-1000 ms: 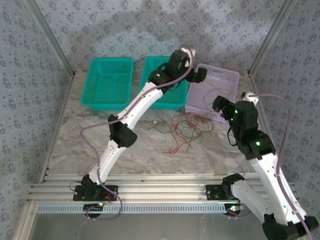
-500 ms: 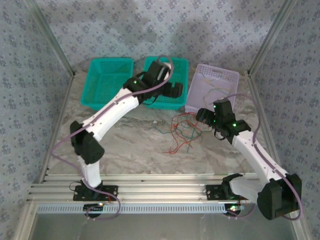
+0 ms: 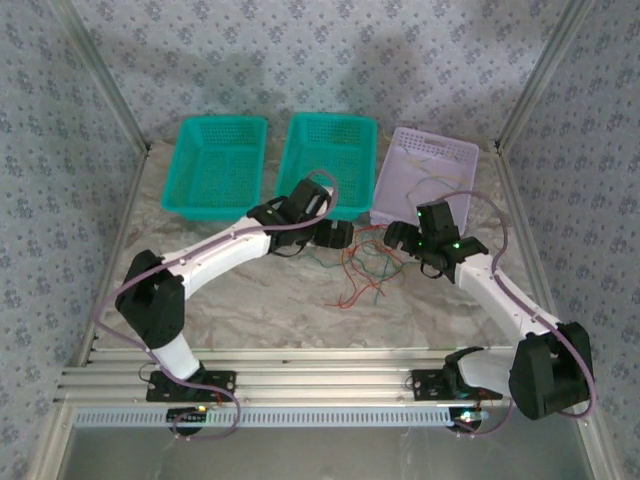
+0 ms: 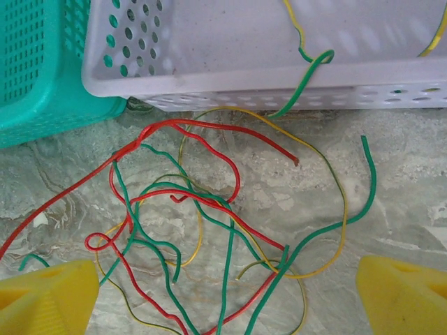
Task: Untangle the cables
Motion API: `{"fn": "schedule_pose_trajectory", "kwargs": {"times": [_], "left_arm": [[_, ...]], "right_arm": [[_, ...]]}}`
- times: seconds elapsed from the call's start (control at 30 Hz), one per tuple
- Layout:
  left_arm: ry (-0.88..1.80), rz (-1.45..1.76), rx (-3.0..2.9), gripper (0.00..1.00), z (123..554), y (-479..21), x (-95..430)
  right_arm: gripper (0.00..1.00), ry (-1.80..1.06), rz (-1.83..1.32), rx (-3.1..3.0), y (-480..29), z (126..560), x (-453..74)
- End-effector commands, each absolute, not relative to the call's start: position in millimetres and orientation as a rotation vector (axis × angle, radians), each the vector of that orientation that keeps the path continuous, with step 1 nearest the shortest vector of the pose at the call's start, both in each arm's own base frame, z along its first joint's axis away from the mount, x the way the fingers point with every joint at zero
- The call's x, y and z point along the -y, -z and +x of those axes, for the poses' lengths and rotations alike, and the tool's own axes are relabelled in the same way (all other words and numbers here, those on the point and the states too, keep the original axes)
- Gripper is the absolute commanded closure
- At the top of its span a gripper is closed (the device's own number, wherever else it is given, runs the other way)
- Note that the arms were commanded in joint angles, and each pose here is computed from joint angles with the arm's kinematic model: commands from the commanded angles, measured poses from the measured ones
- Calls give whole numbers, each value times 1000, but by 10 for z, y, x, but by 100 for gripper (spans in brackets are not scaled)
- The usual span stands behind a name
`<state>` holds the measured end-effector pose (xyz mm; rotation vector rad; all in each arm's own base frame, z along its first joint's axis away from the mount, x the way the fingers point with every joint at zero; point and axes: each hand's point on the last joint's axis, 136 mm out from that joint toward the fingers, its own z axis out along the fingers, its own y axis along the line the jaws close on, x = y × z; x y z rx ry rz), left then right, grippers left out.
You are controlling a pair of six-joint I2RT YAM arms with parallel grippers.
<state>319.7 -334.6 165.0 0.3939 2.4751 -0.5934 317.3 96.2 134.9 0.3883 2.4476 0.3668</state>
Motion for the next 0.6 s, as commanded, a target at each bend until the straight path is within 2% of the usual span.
{"fn": "schedule_pose_trajectory", "kwargs": {"times": [0.0, 0.27, 0.37, 0.47, 0.57], "left_arm": [[751, 390, -2410, 7, 3204, -1740, 3653], [717, 393, -2489, 23, 3223, -1317, 3809], [715, 401, -2506, 34, 3245, -1229, 3876], [704, 405, -2518, 38, 3259, -1149, 3932], [698, 402, -2529, 50, 3284, -1087, 3962]], "right_arm": [[4, -384, 390, -2452, -1328, 3171, -989], [4, -405, 380, -2457, -1276, 3153, -1023], [4, -405, 376, -2474, -1206, 3147, -1042], [5, -400, 373, -2490, -1139, 3125, -1050], [5, -405, 403, -2492, -1103, 3113, -1044]]}}
